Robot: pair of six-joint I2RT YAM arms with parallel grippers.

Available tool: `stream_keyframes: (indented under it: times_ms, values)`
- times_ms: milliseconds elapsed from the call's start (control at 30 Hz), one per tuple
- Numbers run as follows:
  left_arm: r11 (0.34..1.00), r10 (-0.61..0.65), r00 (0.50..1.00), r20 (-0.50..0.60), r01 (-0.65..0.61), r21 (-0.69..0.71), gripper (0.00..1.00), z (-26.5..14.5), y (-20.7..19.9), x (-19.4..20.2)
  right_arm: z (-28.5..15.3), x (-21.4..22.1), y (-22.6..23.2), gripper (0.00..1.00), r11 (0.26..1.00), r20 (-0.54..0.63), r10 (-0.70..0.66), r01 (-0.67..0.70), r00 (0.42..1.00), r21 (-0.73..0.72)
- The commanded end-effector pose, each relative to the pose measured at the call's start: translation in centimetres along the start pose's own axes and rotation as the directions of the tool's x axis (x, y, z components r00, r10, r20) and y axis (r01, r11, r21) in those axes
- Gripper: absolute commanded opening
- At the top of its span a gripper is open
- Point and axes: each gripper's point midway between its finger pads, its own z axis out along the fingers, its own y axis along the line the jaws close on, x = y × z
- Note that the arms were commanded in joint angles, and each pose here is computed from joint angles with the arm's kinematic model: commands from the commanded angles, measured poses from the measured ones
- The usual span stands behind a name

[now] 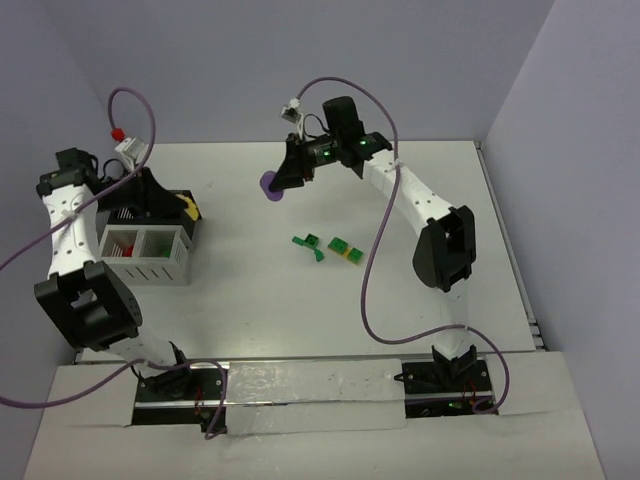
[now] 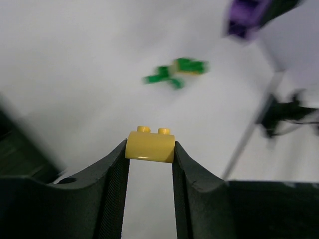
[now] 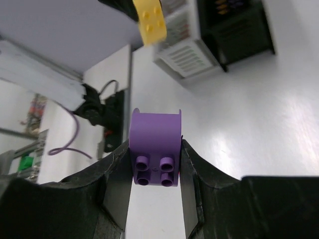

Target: Sort the legos into containers by color

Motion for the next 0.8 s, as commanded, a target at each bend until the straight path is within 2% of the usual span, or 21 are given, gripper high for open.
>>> stream_keyframes:
  times_ms: [0,67,233,300,367,633,767]
  values:
    - [0.849,0.184,0.982,0.031,-0.143,-0.508,0.00,-5.1,7.2,-4.8,-2.6,-0.8,0.4,0.00,0.989,-0.003,-0.103,0.103,0.995,0.111]
    - [0.737,0.177,0.983,0.046,-0.101,-0.668,0.00,-7.0,9.8,-5.2,-2.9,-0.7,-0.6,0.00,0.979,-0.014,-0.114,0.115,0.993,0.171]
    - [0.657,0.143,0.989,0.036,-0.067,-0.751,0.00,-7.7,12.9,-5.1,-3.1,-1.0,-1.6,0.00,0.965,-0.015,-0.122,0.122,0.992,0.234]
    - [0.639,0.168,0.984,0.053,-0.068,-0.766,0.03,-7.9,13.5,-5.5,-3.1,-1.1,-1.7,0.00,0.963,-0.014,-0.124,0.124,0.992,0.239]
    - [0.644,0.195,0.979,0.065,-0.078,-0.761,0.08,-7.5,13.8,-5.8,-3.1,-1.2,-2.1,0.00,0.958,-0.013,-0.125,0.125,0.992,0.258]
    - [0.700,0.144,0.987,0.073,-0.050,-0.713,0.10,-4.8,14.8,-4.4,-2.7,-1.9,-2.4,0.00,0.954,-0.004,-0.137,0.133,0.991,0.269]
    - [0.697,0.123,0.991,0.055,-0.047,-0.715,0.13,-4.3,15.2,-3.3,-2.6,-2.0,-2.6,0.00,0.951,-0.003,-0.137,0.133,0.991,0.278]
